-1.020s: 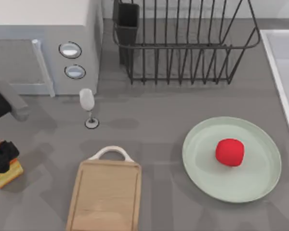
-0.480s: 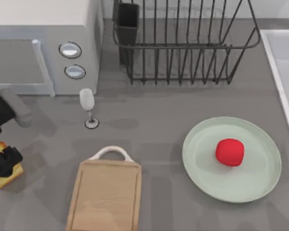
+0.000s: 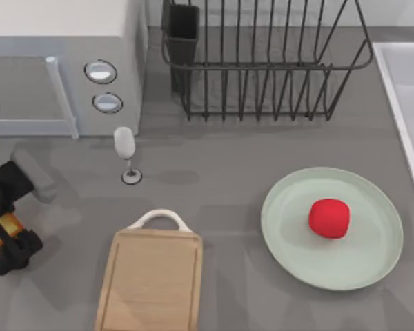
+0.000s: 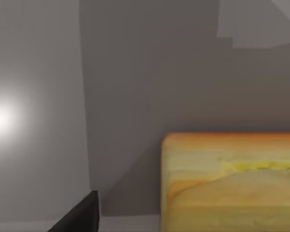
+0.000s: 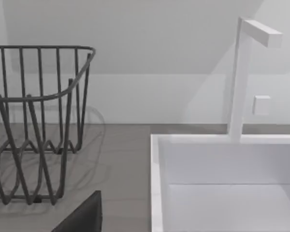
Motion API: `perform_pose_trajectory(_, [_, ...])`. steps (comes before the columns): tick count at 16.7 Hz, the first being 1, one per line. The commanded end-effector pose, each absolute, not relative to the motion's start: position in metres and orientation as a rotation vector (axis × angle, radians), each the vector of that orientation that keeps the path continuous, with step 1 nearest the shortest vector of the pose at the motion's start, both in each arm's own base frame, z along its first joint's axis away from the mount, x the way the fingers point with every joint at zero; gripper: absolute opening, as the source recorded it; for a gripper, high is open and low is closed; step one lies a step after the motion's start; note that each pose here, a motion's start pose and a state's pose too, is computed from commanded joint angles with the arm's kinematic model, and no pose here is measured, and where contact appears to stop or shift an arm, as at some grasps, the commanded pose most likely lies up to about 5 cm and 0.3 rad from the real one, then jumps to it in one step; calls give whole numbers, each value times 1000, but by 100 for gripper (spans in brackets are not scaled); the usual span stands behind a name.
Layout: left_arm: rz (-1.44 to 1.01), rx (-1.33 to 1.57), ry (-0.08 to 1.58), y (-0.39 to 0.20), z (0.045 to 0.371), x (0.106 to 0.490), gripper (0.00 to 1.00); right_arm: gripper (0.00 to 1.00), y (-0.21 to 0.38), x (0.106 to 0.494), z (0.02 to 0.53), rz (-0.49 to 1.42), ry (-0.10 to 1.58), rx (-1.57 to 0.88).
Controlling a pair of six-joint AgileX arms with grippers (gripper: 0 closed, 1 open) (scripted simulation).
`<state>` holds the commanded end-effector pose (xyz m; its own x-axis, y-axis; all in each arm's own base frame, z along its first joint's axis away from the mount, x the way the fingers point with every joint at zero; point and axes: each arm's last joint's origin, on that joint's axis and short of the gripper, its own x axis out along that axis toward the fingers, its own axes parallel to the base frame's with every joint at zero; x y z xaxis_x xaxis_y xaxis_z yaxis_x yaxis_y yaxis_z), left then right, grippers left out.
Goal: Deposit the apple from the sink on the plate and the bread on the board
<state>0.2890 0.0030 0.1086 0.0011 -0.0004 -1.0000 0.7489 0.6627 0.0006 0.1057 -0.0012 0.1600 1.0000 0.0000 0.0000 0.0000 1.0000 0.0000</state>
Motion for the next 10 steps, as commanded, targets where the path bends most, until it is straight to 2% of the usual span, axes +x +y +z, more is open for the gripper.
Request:
perform_pose_trajectory(2, [-661, 661, 1467, 3, 109, 289, 100, 100, -1, 106, 160, 0, 0, 0])
perform_pose_trajectory(10, [-661, 661, 1467, 3, 109, 289, 40, 100, -1, 106, 160, 0, 0, 0])
